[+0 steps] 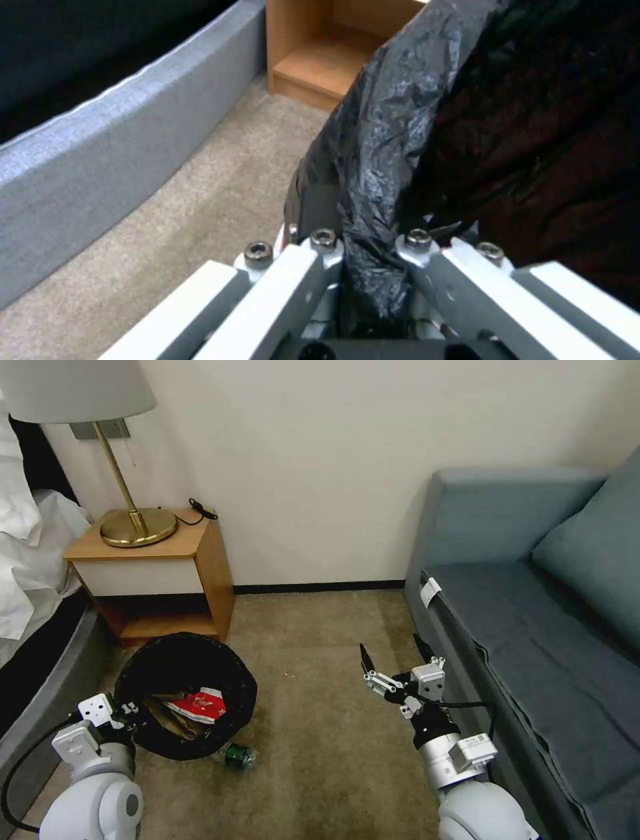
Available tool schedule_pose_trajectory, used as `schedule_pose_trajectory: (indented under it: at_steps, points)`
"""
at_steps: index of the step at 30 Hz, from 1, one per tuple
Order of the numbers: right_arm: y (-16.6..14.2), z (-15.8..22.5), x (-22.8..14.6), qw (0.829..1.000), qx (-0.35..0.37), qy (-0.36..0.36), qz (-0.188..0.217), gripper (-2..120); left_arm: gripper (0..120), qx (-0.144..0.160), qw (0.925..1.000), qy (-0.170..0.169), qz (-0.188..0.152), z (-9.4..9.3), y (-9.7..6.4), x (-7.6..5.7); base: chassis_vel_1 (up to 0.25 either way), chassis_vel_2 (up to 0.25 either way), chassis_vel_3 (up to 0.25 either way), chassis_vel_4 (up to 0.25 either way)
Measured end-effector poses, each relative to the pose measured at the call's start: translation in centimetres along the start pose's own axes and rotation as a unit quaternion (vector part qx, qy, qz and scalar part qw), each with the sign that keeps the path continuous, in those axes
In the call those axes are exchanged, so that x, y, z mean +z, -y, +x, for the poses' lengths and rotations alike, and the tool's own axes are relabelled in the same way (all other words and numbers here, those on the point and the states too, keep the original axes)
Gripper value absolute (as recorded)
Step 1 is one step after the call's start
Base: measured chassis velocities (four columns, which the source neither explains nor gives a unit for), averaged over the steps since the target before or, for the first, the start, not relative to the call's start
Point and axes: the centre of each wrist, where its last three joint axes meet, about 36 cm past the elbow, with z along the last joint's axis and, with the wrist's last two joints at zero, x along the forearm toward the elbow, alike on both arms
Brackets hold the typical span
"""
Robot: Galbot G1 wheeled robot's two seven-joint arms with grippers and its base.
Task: Pick up the trash bin, then pick up the garbage on the floor and place it into the trash bin.
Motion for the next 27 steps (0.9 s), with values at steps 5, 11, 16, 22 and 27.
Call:
schedule_pose_trajectory:
  at_steps: [5,11,16,22,27]
  points:
    - [-0.1,-0.2,0.2,1.0,-0.004,-0.001,0.001,100,2,0.0,1.0,0.0,0.0,0.0,0.0,0.0,0.0,0.0,0.0,0.0]
    - [-0.1,-1.8,0.3,0.999,-0.035,-0.008,-0.022,100,2,-0.001,1.0,0.0,0.0,-0.1,0.0,0.0,0.0,0.0,0.0,0.0]
    - [0.6,-7.3,0.6,0.995,-0.094,-0.01,-0.039,100,2,-0.008,1.0,0.004,0.0,0.0,-0.5,-0.3,0.0,0.0,0.0,0.0]
    - [0.4,-13.4,0.8,0.99,-0.133,-0.042,-0.033,100,2,-0.018,0.9998,0.008,0.005,0.0,-1.4,-0.8,0.0,0.0,0.0,0.0]
    - [-1.5,-17.3,1.9,0.979,-0.182,-0.088,-0.025,100,2,-0.027,0.9995,0.012,0.013,0.1,-2.3,-1.2,0.0,0.0,0.0,0.0]
